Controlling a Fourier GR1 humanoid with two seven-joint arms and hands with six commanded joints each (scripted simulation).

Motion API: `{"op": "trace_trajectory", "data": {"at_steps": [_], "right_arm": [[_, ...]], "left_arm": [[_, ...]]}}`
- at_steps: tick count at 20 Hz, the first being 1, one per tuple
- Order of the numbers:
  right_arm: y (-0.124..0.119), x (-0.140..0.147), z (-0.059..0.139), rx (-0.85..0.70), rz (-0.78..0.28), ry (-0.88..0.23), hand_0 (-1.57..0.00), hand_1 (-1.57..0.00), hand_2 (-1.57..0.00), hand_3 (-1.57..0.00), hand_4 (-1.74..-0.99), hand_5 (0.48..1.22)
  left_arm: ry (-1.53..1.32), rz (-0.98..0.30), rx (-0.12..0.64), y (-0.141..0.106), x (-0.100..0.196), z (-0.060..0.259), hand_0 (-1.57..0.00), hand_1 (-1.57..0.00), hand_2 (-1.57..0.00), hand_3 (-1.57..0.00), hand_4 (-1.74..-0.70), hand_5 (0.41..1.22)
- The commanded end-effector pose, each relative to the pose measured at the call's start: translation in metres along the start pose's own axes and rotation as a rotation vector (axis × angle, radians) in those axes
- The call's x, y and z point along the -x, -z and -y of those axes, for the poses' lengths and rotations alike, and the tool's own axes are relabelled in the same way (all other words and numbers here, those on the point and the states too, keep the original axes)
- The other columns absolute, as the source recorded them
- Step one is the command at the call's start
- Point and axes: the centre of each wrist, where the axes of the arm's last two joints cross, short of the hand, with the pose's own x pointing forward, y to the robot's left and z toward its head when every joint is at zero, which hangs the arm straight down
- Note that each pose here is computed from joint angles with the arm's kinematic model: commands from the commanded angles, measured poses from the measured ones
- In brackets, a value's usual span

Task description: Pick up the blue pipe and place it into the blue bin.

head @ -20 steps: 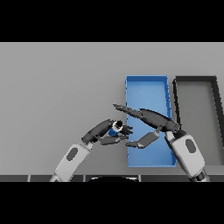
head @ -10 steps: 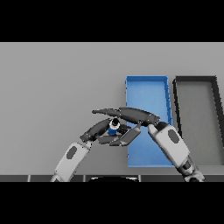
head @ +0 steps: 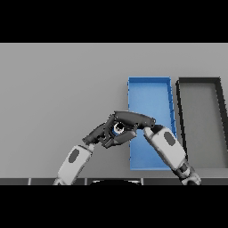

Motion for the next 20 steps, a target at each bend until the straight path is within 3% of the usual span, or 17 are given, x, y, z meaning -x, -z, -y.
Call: {"op": "trace_trajectory", "data": {"at_steps": [1, 4, 9, 10, 11, 13, 15, 17, 20], "right_arm": [[0.001, 0.000, -0.004, 0.000, 0.040, -0.022, -1.41, -1.42, -1.42, -1.35, -1.474, 0.996], [0.002, 0.000, -0.003, -0.006, 0.028, -0.040, -1.49, -1.49, -1.49, -1.46, -1.485, 1.106], [0.001, 0.000, -0.010, 0.015, 0.035, 0.074, -1.54, -1.55, -1.55, -1.53, -1.494, 1.183], [0.000, 0.001, -0.012, 0.022, 0.053, 0.084, -1.55, -1.55, -1.55, -1.54, -1.495, 1.191], [-0.002, 0.002, -0.012, 0.029, 0.049, 0.078, -1.55, -1.55, -1.55, -1.55, -1.496, 1.197], [0.000, -0.003, -0.013, 0.041, 0.039, 0.065, -1.56, -1.56, -1.56, -1.56, -1.497, 1.206], [-0.001, 0.003, -0.012, 0.051, 0.040, 0.063, -1.56, -1.56, -1.56, -1.56, -1.498, 1.211], [0.000, 0.001, -0.010, 0.061, 0.024, 0.059, -1.57, -1.57, -1.57, -1.56, -1.498, 1.215], [0.001, -0.003, -0.015, 0.064, 0.069, 0.058, -1.57, -1.57, -1.57, -1.57, -1.499, 1.218]], "left_arm": [[0.005, 0.004, 0.006, -0.001, -0.003, -0.001, -1.57, -1.57, -1.55, -1.37, -1.72, 1.221], [0.013, 0.021, -0.013, 0.000, 0.003, 0.002, -1.57, -1.57, -1.55, -1.42, -1.73, 1.221], [0.018, 0.027, -0.019, 0.002, 0.000, -0.001, -1.57, -1.57, -1.56, -1.43, -1.73, 1.221], [0.024, 0.034, -0.018, 0.001, -0.002, -0.001, -1.57, -1.57, -1.57, -1.26, -1.73, 1.221], [0.037, 0.025, -0.020, 0.000, 0.000, 0.001, -1.45, -1.37, -1.34, -1.05, -1.63, 1.221], [0.077, 0.024, 0.004, -0.004, 0.000, -0.005, -0.94, -0.88, -0.85, -0.67, -1.41, 1.221], [0.090, -0.020, 0.046, -0.002, 0.000, -0.004, -0.60, -0.56, -0.55, -0.43, -1.25, 1.221], [0.091, -0.036, 0.057, -0.003, 0.002, -0.009, -0.38, -0.36, -0.35, -0.27, -1.13, 1.063], [0.089, -0.087, 0.072, -0.004, 0.003, -0.009, -0.20, -0.18, -0.18, -0.14, -1.03, 0.848]]}}
